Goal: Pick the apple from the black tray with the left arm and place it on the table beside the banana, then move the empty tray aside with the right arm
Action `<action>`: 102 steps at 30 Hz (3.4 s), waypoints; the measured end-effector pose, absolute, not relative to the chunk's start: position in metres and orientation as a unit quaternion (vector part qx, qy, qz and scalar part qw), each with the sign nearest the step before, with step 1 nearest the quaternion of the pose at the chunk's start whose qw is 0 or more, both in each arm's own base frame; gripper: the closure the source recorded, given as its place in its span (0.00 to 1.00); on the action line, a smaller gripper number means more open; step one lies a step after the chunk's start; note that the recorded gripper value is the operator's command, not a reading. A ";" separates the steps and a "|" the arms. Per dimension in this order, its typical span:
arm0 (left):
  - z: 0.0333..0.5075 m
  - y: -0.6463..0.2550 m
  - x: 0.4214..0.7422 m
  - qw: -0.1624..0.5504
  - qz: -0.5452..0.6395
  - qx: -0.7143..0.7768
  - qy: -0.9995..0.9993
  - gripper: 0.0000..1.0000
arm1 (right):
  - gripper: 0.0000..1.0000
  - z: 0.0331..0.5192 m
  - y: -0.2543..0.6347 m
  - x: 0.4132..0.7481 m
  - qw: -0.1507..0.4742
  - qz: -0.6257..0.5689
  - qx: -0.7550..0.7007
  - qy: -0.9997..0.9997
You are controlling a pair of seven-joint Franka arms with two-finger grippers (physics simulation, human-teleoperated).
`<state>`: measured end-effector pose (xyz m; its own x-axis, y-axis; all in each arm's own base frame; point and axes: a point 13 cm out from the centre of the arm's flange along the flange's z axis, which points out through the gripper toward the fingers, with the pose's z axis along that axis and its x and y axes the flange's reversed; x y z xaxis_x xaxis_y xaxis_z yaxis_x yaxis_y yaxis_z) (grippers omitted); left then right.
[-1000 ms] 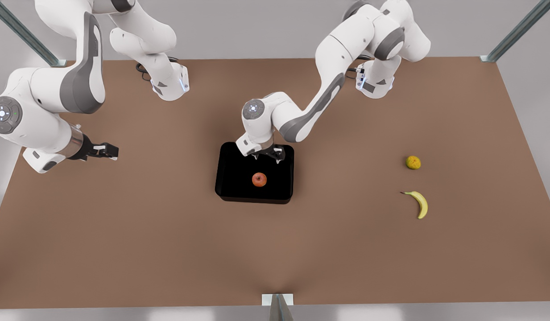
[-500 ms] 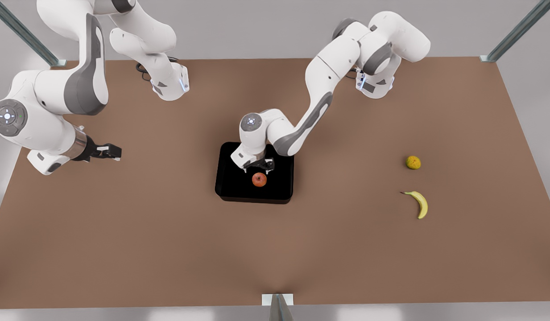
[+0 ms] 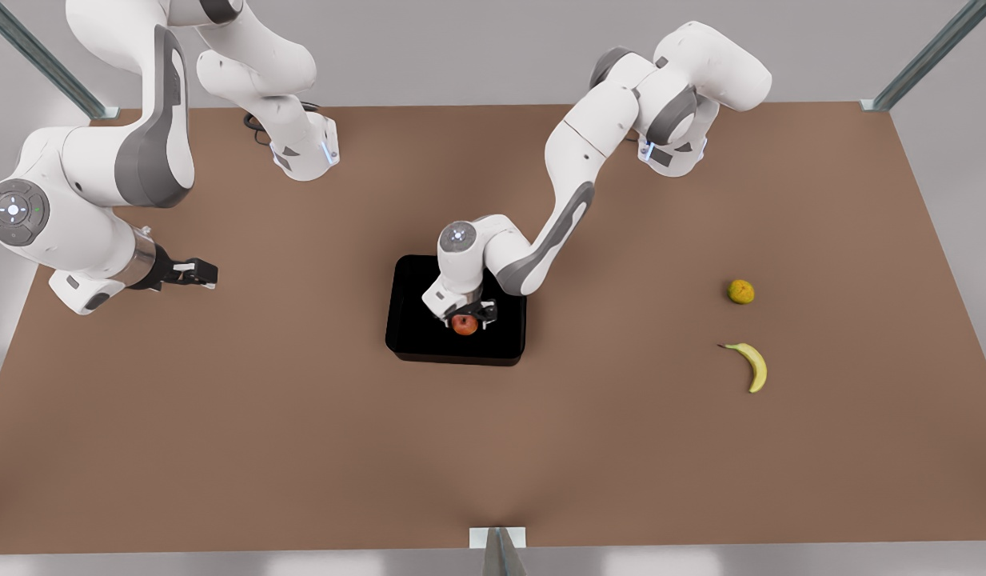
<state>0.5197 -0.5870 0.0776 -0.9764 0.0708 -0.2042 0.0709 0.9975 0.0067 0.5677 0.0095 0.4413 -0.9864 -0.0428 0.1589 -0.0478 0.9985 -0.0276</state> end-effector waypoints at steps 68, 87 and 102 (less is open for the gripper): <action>0.245 -0.065 0.679 -0.049 0.032 -0.154 0.986 0.29 | 0.00 0.431 0.152 0.556 0.084 0.014 0.136 -0.987; 0.303 -0.038 0.640 0.050 -0.001 0.069 0.996 0.00 | 0.00 0.280 0.294 0.524 0.171 0.009 -0.029 -0.985; 0.435 -0.022 0.644 0.001 -0.032 0.045 0.998 0.00 | 0.00 0.228 0.303 0.517 0.149 -0.004 -0.149 -0.978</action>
